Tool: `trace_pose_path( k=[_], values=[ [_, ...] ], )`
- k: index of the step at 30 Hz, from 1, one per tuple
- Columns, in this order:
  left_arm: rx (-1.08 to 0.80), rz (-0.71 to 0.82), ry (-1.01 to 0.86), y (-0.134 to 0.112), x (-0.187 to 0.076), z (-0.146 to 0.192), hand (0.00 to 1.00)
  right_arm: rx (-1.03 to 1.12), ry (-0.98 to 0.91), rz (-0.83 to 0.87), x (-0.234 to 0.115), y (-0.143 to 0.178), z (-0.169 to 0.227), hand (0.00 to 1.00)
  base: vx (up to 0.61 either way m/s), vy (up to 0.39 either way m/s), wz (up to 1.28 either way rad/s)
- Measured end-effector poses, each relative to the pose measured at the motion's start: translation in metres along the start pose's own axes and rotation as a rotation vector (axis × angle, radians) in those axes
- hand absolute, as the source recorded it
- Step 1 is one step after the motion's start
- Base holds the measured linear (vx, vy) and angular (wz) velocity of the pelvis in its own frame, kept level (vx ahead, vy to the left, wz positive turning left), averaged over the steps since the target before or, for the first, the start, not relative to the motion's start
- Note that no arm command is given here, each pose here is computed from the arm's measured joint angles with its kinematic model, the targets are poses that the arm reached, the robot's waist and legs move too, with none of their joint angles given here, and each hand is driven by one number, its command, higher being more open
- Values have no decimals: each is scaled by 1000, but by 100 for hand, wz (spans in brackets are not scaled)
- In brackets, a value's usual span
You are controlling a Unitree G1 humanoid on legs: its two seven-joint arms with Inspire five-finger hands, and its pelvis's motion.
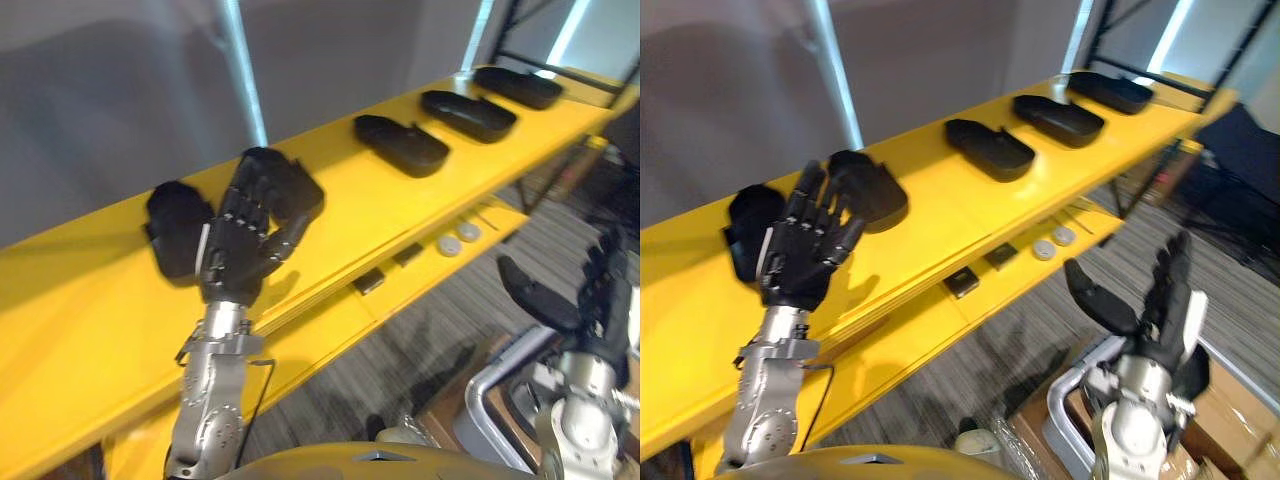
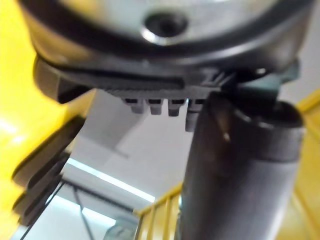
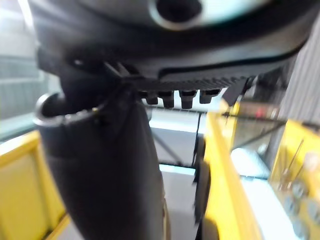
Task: Walk over and take three plastic housings, then place them on the shelf
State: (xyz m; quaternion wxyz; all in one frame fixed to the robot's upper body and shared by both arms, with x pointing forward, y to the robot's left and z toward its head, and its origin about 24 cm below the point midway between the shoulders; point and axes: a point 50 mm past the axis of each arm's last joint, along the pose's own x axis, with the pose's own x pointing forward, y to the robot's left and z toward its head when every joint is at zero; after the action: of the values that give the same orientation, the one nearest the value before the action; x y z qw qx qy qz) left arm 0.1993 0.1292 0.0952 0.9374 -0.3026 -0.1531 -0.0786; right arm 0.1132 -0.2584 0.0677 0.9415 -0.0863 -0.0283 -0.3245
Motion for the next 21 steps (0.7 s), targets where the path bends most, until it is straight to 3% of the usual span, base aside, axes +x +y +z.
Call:
trace_pose_path(
  k=[2, 6, 12, 15, 21],
  values=[
    [-31, -34, 7, -12, 6, -4, 100, 15, 76, -20, -16, -5, -8, 100, 57, -97, -63],
    [-36, -19, 13, -15, 8, -6, 100, 54, 79, 45, -22, 7, -9, 100, -7, -112, -24],
    [19, 98, -7, 5, 6, 7, 100, 133, -132, 249, 11, 51, 22, 100, -34, -62, -18],
    [57, 141, -115, 13, -8, 38, 100, 209, -248, 309, 26, 80, 45, 100, -57, 168, -40],
    [-17, 31, -128, 3, -9, 38, 100, 217, -130, 305, 16, 90, 25, 100, -109, 157, 13]
  ],
)
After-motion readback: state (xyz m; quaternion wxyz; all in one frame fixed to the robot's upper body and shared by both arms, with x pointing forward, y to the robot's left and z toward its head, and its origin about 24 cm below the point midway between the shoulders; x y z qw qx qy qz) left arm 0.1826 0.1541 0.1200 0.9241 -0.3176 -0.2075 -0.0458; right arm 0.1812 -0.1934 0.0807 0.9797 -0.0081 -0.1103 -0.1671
